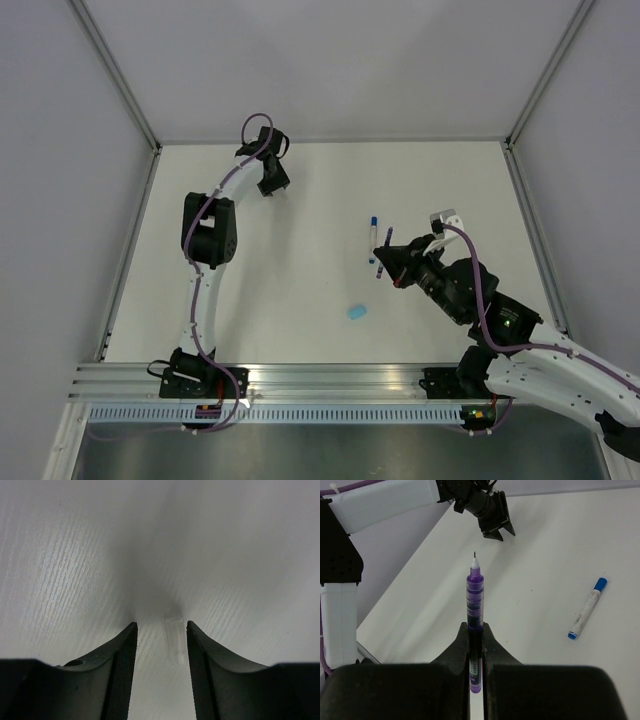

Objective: Insert the pens into the pen caps

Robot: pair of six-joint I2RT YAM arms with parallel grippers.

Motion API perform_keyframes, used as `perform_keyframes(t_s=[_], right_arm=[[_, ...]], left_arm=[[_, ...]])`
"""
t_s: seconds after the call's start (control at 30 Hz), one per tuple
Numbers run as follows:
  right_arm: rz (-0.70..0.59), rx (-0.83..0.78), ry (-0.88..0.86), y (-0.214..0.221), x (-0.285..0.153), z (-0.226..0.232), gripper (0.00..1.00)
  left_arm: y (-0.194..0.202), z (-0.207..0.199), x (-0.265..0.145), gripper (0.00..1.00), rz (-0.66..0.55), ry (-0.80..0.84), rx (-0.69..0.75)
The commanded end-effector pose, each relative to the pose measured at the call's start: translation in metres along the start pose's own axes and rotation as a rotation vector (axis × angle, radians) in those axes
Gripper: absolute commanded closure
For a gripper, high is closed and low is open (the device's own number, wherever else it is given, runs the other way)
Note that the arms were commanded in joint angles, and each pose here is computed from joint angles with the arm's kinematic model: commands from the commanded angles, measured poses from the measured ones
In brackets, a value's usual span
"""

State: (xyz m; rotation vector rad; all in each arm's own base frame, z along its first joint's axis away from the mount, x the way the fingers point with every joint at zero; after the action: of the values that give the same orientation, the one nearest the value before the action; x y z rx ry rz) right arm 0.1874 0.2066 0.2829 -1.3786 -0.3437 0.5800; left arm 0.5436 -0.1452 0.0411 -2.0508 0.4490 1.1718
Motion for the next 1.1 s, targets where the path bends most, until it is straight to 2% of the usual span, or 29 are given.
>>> perform_keyframes(t_s=[0.0,0.17,0.33,0.63,1.07], right_arm=[[-0.036,0.020,-0.015,-0.009,-0.006,0.002,1.00],[-0.045,0.024,-0.016,-0.011,-0.009,0.001,1.00],[-0.044,0.021,-0.004,-0.011,-0.009,-0.001,1.00],[-0.044,0.018,0.010,-0.010,-0.008,-0.004,1.00],[-0.065,0.019,0.029,-0.015,-0.015,-0.009,1.00]], left_arm=[[0.021,0.025,0.011,0.51,0.064,-0.102,0.082],[0.023,0.023,0.002,0.57,0.066,-0.109,0.133],[0.024,0.025,-0.006,0.59,0.083,-0.118,0.150],[0.037,0.015,-0.030,0.53,0.106,-0.086,0.114],[0.045,0.034,-0.007,0.55,0.109,-0.179,0.073]])
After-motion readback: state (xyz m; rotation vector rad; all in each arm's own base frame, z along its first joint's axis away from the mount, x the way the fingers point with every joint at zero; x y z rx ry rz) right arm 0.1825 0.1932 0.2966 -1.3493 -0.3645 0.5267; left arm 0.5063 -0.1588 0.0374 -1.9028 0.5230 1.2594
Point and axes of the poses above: each gripper's point midway between its finger pads, its own x axis out along the fingers, its own z axis along the line the jaws close on, y = z × x, the point moved 2 cm from there along -x, back along the fingers, and after that the axes turned 15 degrees about -x, right-handed, at the moved point
